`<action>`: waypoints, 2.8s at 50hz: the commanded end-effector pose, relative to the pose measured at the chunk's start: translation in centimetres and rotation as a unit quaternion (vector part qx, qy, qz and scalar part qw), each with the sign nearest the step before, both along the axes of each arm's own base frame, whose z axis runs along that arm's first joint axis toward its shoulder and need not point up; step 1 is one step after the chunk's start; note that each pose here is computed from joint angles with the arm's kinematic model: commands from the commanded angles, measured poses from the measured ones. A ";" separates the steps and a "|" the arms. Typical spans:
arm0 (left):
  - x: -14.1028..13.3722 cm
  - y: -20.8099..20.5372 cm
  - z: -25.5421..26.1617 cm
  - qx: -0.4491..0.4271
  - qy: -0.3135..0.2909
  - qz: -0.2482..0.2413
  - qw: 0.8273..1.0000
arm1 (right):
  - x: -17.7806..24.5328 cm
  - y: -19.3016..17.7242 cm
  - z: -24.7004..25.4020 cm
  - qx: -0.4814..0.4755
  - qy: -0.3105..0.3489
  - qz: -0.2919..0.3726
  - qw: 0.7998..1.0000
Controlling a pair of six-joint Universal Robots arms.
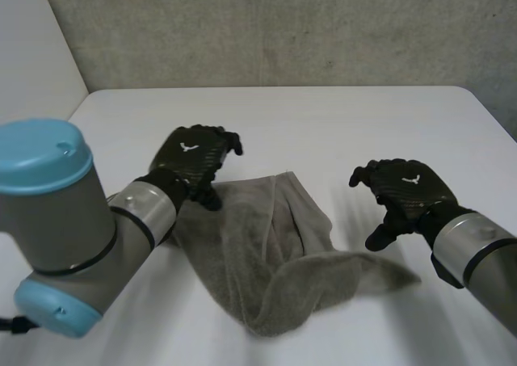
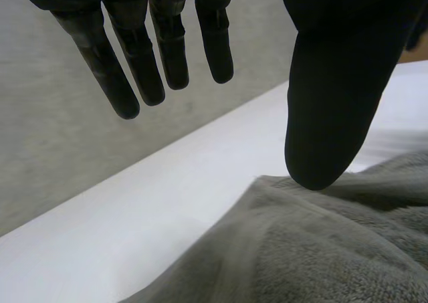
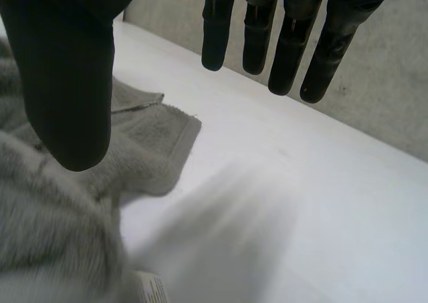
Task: Fold the towel.
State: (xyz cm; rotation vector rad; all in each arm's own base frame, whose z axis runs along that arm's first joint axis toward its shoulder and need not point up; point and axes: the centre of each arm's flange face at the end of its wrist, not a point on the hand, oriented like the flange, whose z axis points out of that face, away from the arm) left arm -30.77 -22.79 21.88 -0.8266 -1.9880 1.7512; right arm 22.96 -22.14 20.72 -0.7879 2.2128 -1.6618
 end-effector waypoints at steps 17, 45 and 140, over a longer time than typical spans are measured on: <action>-3.1 -1.0 -8.6 -0.002 -0.193 -0.162 0.968 | -1.7 1.5 -3.4 0.085 0.058 0.030 0.994; -5.8 -5.5 -1.1 -0.192 -0.173 -0.069 0.964 | 1.7 -4.8 0.5 -0.099 0.057 0.035 0.993; 1.7 -3.1 -8.9 -0.089 -0.246 -0.084 0.962 | 1.7 0.7 -6.2 -0.045 0.165 0.096 0.981</action>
